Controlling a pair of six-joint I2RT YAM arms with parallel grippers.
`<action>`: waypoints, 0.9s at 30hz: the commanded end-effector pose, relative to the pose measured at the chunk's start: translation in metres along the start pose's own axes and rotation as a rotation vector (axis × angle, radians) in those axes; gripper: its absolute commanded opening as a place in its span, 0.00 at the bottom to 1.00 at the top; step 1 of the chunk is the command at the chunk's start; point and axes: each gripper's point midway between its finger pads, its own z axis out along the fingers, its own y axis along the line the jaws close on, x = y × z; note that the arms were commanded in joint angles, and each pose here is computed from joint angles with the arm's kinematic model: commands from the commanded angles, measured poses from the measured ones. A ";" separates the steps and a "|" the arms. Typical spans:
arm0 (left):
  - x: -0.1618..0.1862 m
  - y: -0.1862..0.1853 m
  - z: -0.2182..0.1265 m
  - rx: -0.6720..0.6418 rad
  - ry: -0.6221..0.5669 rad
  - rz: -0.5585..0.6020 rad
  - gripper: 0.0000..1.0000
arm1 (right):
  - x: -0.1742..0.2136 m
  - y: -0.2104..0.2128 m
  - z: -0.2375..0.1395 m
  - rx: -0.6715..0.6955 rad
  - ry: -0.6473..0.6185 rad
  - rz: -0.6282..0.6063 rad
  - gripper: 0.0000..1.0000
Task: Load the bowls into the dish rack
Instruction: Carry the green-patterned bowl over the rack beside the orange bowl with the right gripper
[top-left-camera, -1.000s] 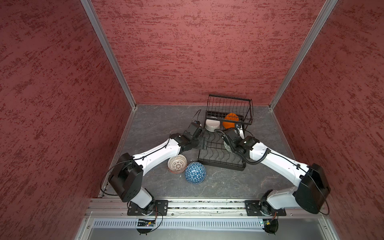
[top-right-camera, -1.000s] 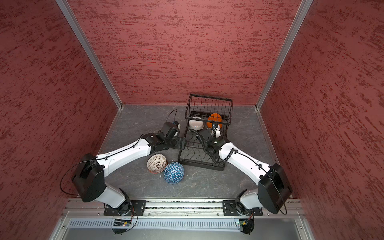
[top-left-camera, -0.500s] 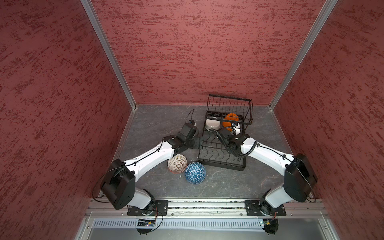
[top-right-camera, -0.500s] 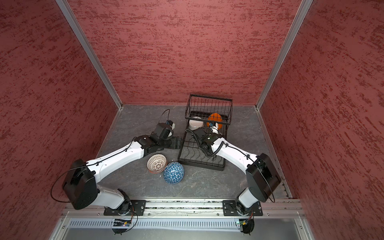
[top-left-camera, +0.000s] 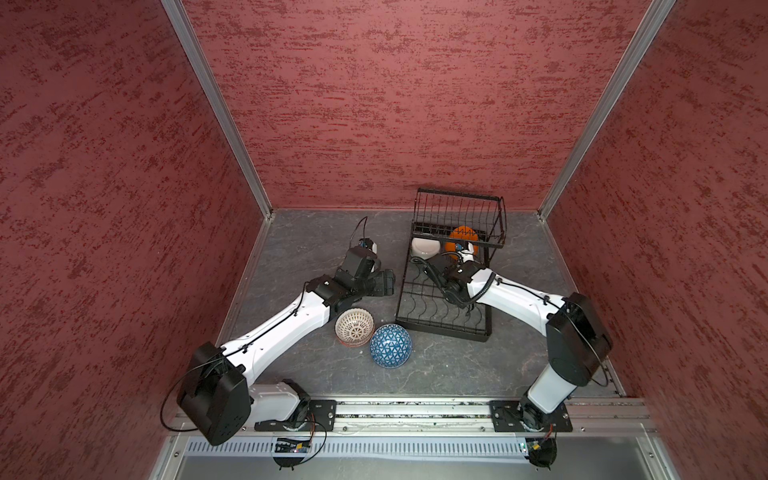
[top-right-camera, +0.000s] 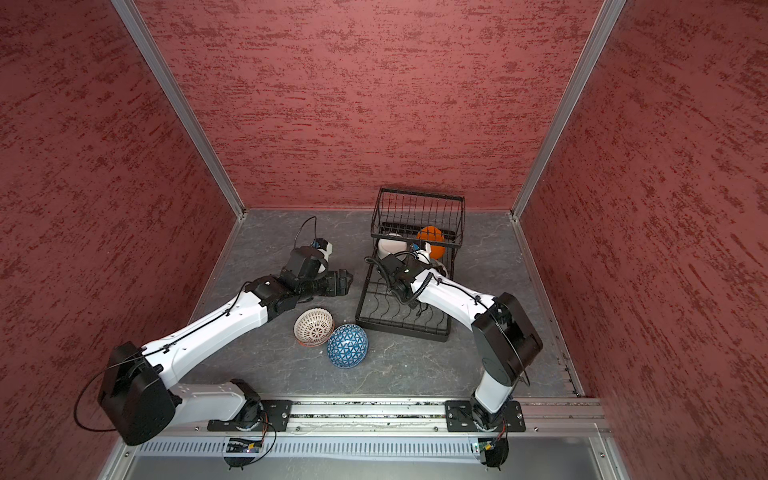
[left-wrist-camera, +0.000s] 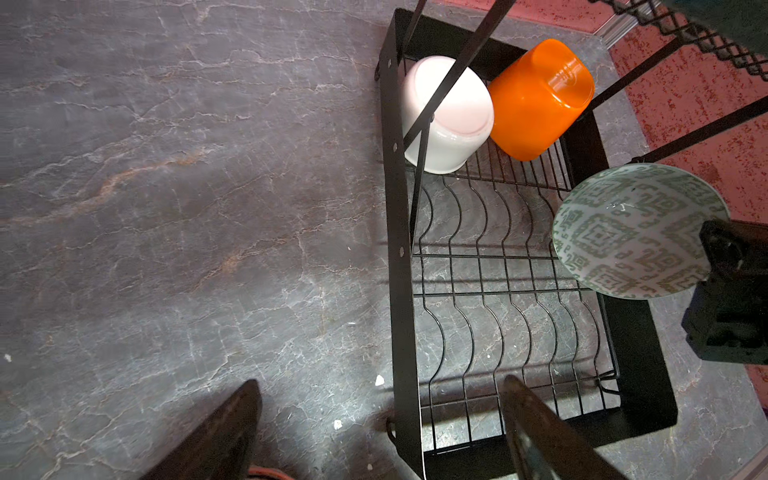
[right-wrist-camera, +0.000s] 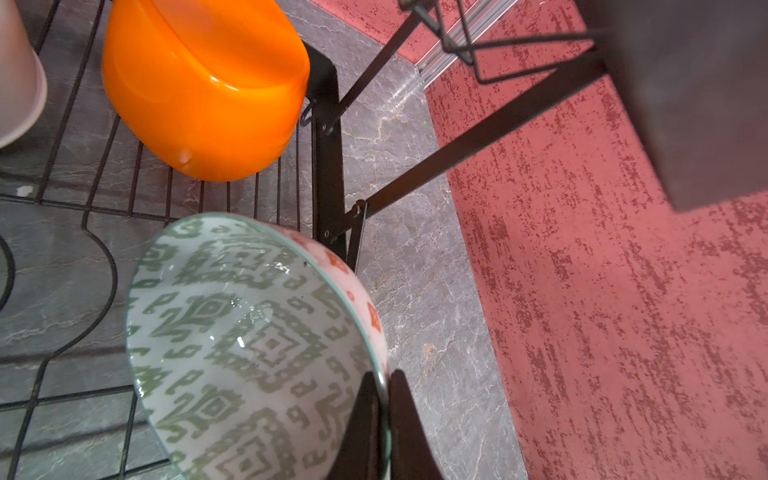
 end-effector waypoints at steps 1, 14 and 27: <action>-0.002 0.005 -0.003 -0.005 -0.014 -0.016 0.90 | -0.018 -0.013 -0.005 0.080 -0.057 0.035 0.00; -0.001 0.015 -0.008 -0.016 -0.021 -0.029 0.90 | -0.016 -0.004 0.005 0.161 -0.047 -0.001 0.00; 0.001 0.020 -0.007 -0.019 -0.015 -0.031 0.90 | -0.017 -0.004 0.010 0.260 -0.065 -0.030 0.00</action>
